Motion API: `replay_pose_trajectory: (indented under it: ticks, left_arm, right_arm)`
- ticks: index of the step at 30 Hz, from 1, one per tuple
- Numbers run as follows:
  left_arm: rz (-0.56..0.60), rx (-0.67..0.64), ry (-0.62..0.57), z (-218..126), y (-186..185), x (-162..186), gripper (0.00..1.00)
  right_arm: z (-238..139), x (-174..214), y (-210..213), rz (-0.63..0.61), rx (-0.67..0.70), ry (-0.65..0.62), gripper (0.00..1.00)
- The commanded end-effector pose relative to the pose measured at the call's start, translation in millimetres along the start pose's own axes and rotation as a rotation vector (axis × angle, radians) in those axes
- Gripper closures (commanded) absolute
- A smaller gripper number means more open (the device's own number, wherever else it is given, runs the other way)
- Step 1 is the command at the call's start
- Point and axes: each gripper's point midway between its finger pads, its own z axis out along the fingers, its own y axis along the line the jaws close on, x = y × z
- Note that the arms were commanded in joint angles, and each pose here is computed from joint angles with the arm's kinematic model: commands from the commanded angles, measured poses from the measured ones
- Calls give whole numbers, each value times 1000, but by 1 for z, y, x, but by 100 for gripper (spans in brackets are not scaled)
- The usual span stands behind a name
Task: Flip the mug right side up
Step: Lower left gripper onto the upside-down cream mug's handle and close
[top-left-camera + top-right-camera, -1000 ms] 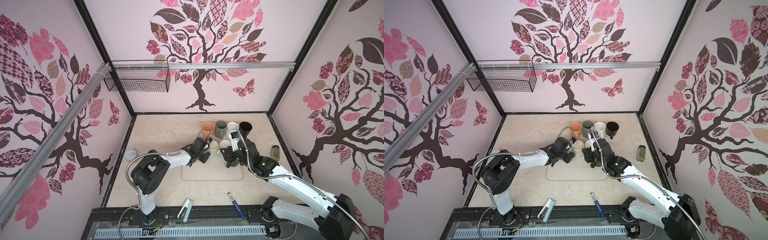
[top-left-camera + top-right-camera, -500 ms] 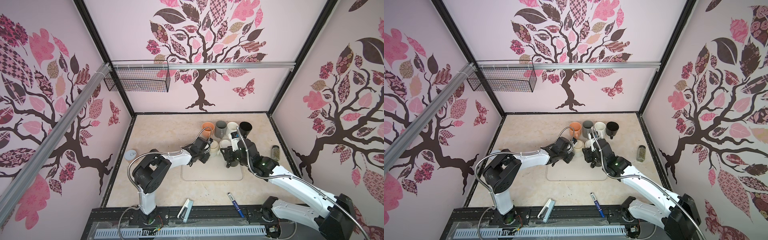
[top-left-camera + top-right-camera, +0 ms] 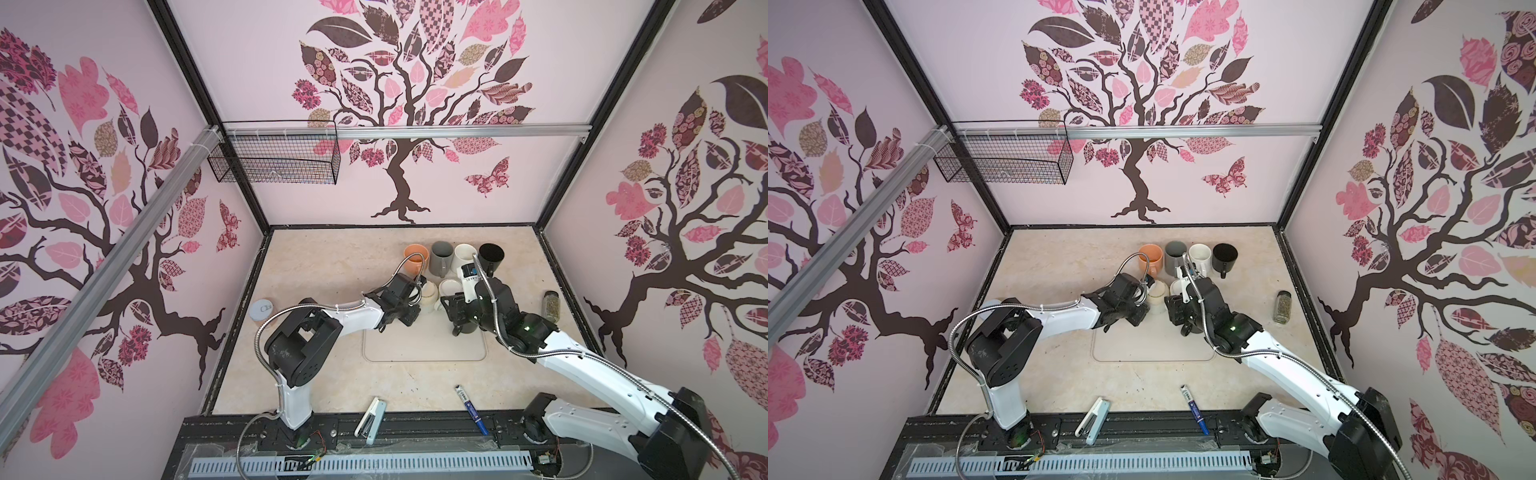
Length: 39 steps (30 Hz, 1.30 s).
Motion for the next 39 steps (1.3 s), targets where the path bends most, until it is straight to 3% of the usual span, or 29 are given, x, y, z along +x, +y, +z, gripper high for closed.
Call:
replay_pose_trajectory:
  ticks: [1,30,39]
  left_arm:
    - [6,10,-45,-2,-2,-20,71]
    - [-3,6,-59,-11,-1,-26,78]
    - [-14,-8,-60,-16,1,-30,100]
  right_arm:
    - [-2,-6,-1,-14,4,-25,46]
    - [2,-3,2,-15,-12,-15,47]
    - [2,-2,3,-12,-20,-9,48]
